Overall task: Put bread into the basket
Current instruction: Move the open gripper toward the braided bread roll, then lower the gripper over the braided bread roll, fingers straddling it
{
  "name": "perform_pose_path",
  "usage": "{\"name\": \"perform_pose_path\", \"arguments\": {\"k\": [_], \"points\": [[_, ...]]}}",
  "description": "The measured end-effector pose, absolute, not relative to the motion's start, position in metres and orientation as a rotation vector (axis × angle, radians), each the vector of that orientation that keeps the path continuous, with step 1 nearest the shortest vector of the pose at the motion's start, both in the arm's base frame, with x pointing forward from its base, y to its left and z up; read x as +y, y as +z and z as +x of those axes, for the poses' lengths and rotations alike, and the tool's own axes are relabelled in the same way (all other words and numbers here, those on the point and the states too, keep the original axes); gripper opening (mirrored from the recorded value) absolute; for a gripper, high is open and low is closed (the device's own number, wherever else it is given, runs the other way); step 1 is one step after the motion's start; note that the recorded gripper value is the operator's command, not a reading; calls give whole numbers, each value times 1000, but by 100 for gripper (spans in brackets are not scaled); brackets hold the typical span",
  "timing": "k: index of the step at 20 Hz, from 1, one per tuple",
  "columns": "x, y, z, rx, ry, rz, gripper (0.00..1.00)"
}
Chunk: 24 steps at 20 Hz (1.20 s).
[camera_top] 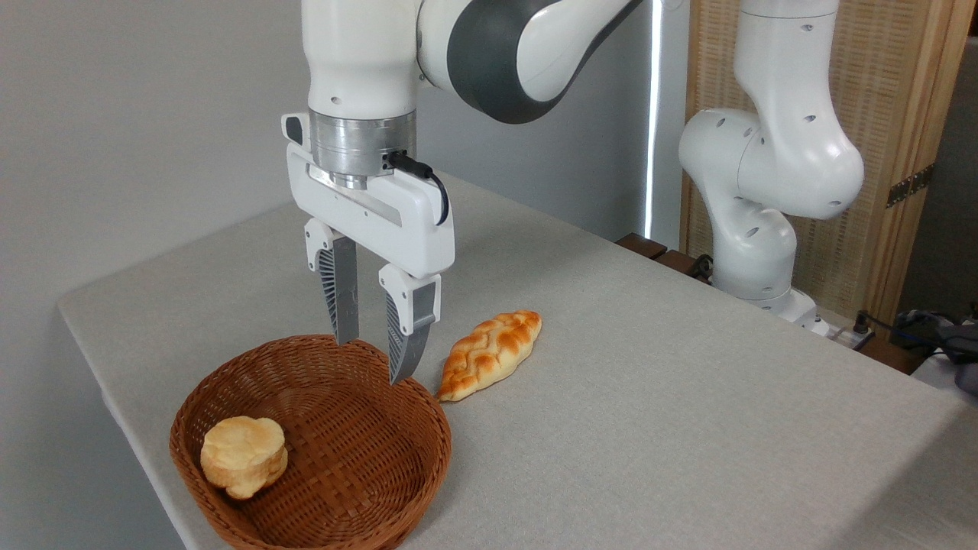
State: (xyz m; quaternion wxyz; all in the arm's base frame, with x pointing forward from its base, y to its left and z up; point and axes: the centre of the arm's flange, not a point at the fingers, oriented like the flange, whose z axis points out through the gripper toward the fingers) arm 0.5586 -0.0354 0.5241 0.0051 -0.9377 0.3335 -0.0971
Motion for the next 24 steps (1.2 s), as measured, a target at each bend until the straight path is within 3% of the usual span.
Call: {"name": "perform_pose_path", "arguments": {"k": [17, 24], "points": [[-30, 531, 558, 1031, -309, -2939, 100], [-30, 527, 525, 1053, -202, -2961, 100]]}}
